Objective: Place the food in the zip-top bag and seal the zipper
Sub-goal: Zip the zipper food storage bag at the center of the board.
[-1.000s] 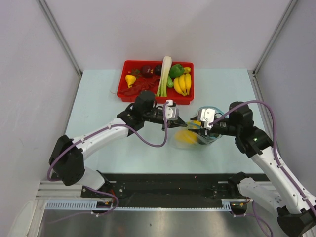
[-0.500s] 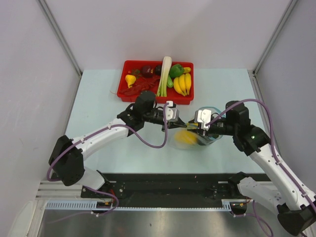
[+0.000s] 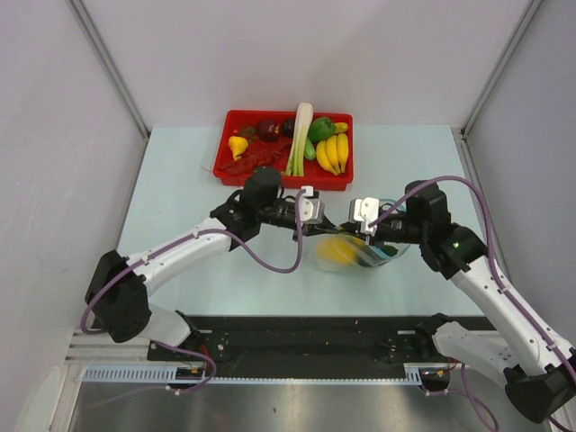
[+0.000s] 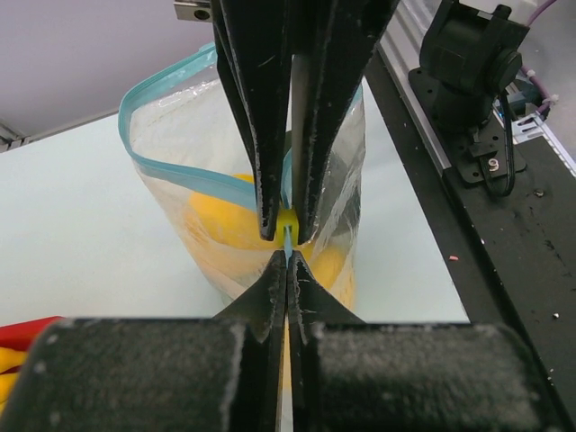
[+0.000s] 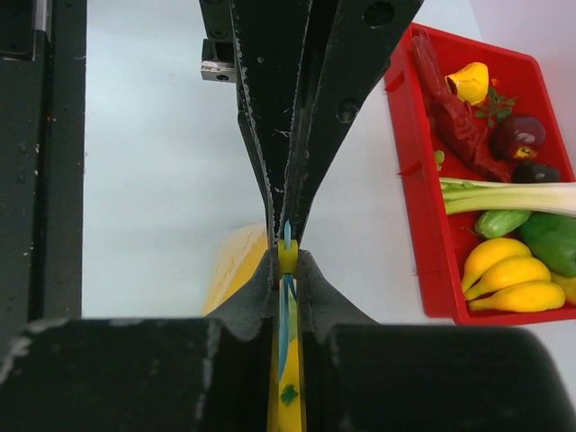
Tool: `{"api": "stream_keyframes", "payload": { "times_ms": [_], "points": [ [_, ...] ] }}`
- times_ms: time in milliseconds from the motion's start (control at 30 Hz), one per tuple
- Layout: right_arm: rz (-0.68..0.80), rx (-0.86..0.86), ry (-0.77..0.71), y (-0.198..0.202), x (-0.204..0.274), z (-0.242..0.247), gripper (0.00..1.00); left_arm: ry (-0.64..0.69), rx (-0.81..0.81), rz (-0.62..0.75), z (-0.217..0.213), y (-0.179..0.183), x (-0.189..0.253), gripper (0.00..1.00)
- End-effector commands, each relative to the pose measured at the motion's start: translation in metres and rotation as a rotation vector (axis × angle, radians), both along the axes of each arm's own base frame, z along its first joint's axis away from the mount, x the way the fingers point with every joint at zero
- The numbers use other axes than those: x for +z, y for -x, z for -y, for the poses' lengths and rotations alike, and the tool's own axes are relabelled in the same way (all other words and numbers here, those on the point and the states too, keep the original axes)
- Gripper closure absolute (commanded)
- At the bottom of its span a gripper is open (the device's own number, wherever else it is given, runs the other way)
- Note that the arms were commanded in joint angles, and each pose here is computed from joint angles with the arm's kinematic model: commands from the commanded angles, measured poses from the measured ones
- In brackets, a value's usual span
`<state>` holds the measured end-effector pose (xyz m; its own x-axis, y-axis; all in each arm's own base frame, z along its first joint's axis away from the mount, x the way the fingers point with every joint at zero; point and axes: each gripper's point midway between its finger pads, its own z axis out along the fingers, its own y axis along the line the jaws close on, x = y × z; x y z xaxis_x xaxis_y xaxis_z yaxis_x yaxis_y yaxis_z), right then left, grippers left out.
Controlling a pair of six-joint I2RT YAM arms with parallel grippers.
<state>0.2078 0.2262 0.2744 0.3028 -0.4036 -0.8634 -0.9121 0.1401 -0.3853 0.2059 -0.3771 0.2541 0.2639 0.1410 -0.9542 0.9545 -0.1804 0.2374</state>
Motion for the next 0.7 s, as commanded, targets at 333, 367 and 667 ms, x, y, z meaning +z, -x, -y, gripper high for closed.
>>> {"api": "stream_keyframes", "payload": {
  "times_ms": [333,367,667],
  "points": [
    [0.005,-0.06,0.043,-0.001,0.004,0.014,1.0,0.158,0.08,0.09,-0.029,0.001,0.056,1.0],
    [-0.002,-0.062,0.048,0.0,0.002,0.014,1.0,0.158,0.089,0.094,-0.032,0.0,0.057,1.0],
    [-0.039,-0.107,0.068,0.001,-0.004,0.025,1.0,0.178,0.17,0.11,-0.053,-0.011,0.069,1.0]
  ]
}}
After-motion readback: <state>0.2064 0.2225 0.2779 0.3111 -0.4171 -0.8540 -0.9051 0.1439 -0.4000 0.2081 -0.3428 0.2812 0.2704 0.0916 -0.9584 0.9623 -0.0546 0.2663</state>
